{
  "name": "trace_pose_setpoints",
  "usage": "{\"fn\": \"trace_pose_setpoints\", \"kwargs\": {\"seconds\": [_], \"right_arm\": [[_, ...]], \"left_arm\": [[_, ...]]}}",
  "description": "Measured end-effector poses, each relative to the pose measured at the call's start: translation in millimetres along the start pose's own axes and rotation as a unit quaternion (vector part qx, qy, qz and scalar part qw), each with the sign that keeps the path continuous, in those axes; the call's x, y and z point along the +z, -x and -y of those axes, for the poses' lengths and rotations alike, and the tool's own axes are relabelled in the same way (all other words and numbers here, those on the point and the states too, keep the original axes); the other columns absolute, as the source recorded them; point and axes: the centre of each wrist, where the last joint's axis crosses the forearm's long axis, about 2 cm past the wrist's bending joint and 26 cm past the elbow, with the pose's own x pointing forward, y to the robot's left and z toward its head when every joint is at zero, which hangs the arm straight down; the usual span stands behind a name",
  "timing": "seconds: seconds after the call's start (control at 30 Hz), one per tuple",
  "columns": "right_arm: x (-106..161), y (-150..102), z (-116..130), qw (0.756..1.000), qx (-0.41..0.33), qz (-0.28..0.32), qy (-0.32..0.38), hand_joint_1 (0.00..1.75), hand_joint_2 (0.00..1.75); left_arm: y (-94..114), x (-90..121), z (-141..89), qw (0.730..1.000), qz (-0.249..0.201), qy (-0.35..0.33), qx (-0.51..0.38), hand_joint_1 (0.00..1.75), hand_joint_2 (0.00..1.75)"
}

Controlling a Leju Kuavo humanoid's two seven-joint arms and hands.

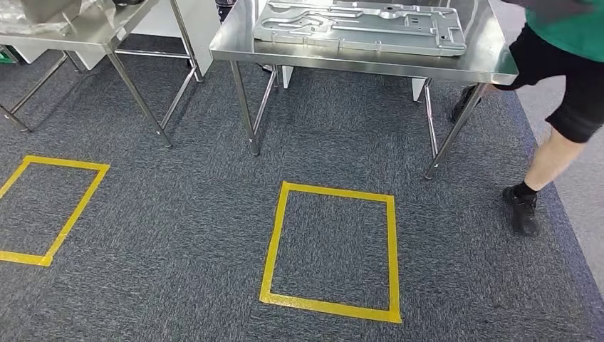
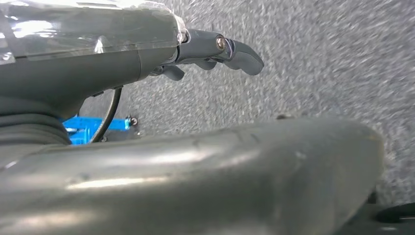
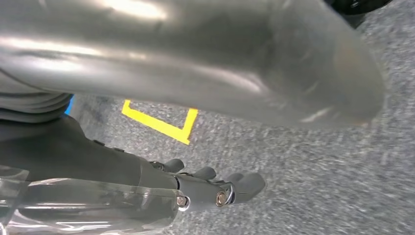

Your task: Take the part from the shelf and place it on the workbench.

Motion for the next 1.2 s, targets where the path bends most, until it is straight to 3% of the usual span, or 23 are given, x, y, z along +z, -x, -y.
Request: {"fn": "trace_pose_setpoints", "kwargs": {"seconds": [1.2], "right_arm": [[1.7, 0.7, -8.4, 0.999, -0.005, 0.005, -0.052, 0.00, 0.00]], "left_arm": [[2.1, 0.1, 0.5, 1.000, 0.006, 0.002, 0.000, 0.00, 0.00]]}}
